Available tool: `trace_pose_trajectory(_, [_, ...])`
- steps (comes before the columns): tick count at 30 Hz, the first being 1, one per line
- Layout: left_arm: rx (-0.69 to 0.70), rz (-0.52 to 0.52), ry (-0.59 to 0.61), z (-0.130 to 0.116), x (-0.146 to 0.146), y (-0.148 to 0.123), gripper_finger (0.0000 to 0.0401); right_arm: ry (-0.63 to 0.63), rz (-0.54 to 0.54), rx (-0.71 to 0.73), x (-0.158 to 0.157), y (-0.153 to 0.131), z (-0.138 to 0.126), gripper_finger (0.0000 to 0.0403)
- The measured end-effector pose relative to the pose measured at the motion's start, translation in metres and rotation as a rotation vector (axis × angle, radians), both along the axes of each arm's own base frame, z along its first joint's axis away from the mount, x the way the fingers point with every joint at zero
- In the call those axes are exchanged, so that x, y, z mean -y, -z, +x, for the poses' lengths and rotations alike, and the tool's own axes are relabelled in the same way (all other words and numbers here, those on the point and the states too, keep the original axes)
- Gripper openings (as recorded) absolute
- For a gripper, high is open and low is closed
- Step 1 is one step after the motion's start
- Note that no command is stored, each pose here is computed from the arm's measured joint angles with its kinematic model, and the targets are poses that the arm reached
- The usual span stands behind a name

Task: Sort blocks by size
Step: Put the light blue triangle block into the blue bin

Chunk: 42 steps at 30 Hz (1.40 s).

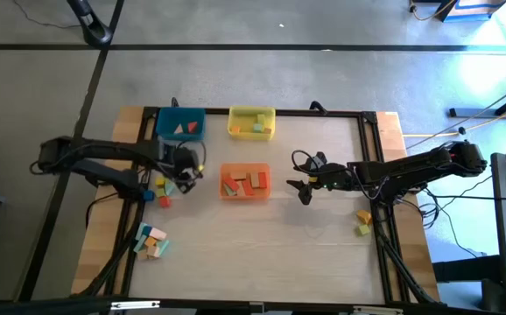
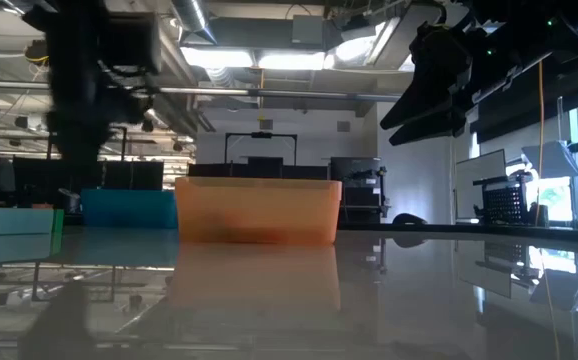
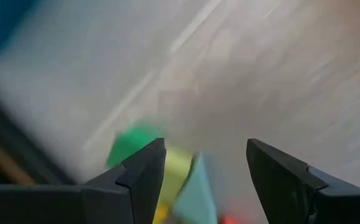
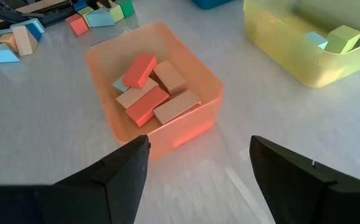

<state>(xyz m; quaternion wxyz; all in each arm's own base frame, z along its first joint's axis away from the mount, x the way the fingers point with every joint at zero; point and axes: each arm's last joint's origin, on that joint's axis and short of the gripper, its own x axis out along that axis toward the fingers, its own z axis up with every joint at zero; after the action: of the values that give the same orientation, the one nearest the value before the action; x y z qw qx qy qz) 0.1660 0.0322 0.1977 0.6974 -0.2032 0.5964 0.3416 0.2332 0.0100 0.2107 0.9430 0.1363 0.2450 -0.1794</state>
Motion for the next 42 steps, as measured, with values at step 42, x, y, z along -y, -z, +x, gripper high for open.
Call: trace_pose_trajectory(42, [0.043, -0.163, 0.134, -0.009, 0.023, 0.048, 0.0211, 0.0, -0.001, -0.004, 0.0, 0.0, 0.0, 0.0276])
